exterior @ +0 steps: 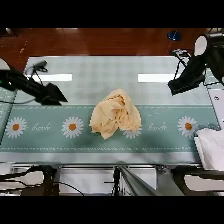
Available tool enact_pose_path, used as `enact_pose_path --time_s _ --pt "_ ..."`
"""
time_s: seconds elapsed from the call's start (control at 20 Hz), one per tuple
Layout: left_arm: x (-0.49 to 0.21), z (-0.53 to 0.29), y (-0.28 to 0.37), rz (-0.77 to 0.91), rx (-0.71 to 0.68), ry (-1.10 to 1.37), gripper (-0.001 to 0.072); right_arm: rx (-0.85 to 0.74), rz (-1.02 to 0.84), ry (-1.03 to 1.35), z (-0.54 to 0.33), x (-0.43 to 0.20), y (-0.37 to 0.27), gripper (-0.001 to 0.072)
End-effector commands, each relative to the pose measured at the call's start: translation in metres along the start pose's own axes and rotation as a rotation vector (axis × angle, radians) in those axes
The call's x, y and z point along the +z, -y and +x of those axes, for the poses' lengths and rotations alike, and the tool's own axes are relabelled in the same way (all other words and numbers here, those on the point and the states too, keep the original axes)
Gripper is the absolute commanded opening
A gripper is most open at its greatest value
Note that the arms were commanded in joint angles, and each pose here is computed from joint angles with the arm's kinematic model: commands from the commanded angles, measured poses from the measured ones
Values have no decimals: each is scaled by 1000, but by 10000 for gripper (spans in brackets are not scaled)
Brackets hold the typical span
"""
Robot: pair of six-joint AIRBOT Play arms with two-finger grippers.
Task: Fold the shirts.
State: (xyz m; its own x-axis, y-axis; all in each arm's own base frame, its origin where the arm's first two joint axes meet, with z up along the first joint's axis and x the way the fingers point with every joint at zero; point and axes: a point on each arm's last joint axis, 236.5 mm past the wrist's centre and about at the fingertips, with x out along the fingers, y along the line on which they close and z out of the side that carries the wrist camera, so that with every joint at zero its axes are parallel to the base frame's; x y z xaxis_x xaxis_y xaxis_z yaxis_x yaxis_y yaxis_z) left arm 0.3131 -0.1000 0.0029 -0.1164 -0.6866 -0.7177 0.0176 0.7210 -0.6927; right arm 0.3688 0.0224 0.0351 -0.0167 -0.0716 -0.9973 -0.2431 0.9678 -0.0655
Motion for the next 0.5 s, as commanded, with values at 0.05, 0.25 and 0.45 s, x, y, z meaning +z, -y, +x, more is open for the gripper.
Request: enact_pose_path --time_s 0.05,0.25,0.45 --pt "-22 62 -15 -27 -71 -11 631 134 3 24 4 5 -18 523" --pt "-12 95 -17 32 -26 -22 631 147 20 -5 11 -2 -15 523" --pt "-12 130 -3 37 -124 -71 631 148 20 -8 11 -3 -15 523"
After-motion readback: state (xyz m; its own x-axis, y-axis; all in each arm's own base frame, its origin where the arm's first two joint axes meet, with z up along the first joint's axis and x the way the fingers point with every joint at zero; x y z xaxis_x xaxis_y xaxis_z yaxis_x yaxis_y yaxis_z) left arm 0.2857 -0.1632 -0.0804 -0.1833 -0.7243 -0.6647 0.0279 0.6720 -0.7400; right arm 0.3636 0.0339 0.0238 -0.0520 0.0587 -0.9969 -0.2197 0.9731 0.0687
